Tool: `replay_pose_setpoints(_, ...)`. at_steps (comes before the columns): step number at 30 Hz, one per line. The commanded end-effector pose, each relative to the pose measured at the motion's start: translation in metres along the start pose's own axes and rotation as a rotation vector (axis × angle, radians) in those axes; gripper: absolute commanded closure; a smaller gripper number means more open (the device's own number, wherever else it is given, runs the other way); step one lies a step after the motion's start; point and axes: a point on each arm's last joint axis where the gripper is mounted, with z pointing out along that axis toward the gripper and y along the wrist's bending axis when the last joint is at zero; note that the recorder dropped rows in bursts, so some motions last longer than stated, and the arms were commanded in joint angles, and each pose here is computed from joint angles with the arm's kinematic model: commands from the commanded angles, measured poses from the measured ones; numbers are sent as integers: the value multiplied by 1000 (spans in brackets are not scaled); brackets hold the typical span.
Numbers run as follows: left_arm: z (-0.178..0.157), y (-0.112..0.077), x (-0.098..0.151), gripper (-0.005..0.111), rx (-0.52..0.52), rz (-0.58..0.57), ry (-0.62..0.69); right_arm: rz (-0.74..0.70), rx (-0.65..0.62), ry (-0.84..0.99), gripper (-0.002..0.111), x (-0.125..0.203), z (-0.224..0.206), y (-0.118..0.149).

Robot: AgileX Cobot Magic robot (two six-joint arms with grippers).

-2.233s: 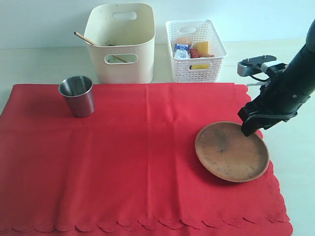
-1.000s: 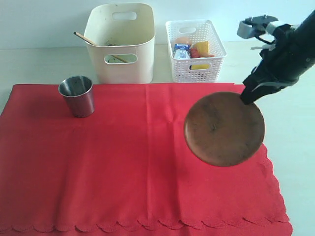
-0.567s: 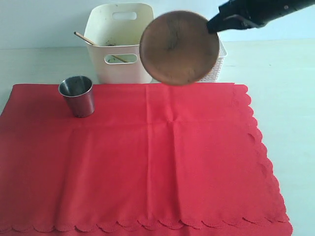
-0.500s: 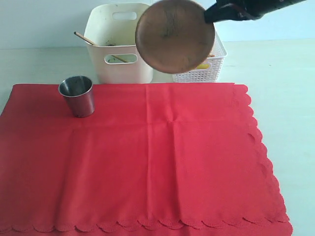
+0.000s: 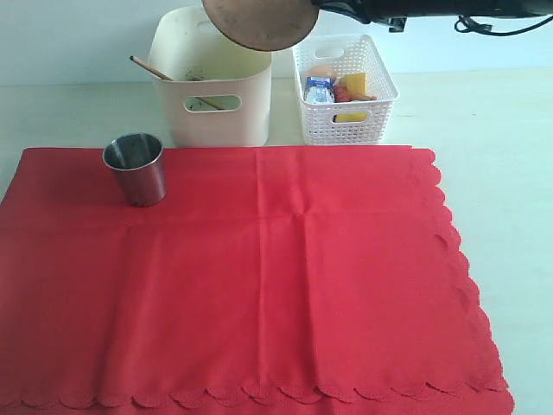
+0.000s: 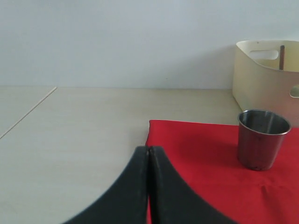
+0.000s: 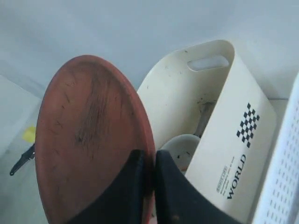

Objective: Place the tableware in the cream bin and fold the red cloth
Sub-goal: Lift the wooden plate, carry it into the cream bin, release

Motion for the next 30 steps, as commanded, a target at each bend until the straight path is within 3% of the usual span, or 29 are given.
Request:
replay_pose_setpoints(1, 0, 0, -1, 107, 0, -8, -9, -8, -90, 2, 108, -2, 27, 3)
replay_pose_setpoints(12, 0, 0, -1, 107, 0, -8, -9, -25, -47, 2, 108, 13, 66, 0)
replay_pose_setpoints(27, 0, 0, -1, 107, 0, -8, -9, -43, 79, -55, 108, 19, 83, 4)
replay_pose_setpoints(30, 0, 0, -1, 107, 0, -8, -9, -52, 124, -75, 99, 21, 87, 5)
